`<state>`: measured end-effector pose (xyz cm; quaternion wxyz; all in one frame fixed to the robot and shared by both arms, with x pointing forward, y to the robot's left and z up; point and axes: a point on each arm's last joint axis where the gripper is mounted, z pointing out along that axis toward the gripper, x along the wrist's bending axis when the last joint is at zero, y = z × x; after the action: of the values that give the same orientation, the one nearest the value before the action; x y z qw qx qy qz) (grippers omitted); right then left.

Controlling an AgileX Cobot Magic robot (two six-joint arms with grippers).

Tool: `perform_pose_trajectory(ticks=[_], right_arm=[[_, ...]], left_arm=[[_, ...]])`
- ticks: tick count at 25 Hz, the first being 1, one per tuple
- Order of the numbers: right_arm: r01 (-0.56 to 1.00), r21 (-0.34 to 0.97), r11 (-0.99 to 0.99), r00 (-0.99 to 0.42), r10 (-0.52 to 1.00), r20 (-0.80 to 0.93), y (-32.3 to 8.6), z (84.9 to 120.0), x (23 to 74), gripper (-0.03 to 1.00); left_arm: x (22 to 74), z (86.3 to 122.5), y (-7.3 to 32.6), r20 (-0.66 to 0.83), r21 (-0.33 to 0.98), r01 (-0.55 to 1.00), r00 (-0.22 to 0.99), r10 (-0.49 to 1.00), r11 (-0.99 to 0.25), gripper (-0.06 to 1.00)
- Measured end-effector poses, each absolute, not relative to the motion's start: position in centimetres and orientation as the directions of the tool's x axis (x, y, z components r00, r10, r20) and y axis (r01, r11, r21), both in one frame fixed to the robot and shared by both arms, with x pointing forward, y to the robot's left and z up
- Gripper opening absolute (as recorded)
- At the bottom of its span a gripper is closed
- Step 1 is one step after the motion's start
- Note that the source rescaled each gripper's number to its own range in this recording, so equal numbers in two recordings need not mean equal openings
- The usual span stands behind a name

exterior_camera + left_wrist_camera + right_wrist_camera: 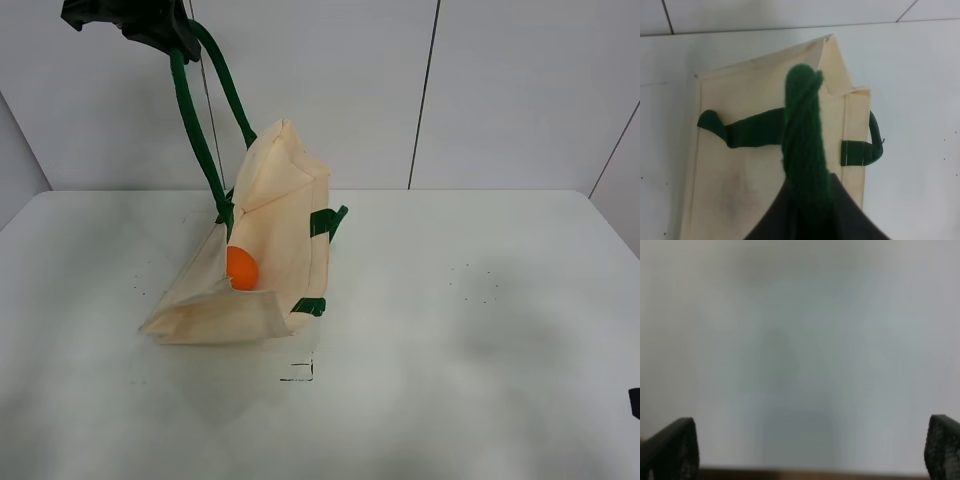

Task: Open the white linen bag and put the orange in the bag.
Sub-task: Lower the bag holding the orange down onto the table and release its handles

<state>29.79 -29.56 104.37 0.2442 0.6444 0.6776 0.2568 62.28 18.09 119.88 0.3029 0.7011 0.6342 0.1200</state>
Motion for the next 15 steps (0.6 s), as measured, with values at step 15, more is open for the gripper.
perform_pose_trajectory(ticks=[15], right_arm=[[0.429, 0.903, 0.022, -0.050, 0.999, 0.000, -29.9, 105.3, 23.6, 1.00]], left_arm=[[63.7, 117.0, 16.4, -0.210, 0.518, 0.854, 0.186, 0.960, -0.052, 0.00]])
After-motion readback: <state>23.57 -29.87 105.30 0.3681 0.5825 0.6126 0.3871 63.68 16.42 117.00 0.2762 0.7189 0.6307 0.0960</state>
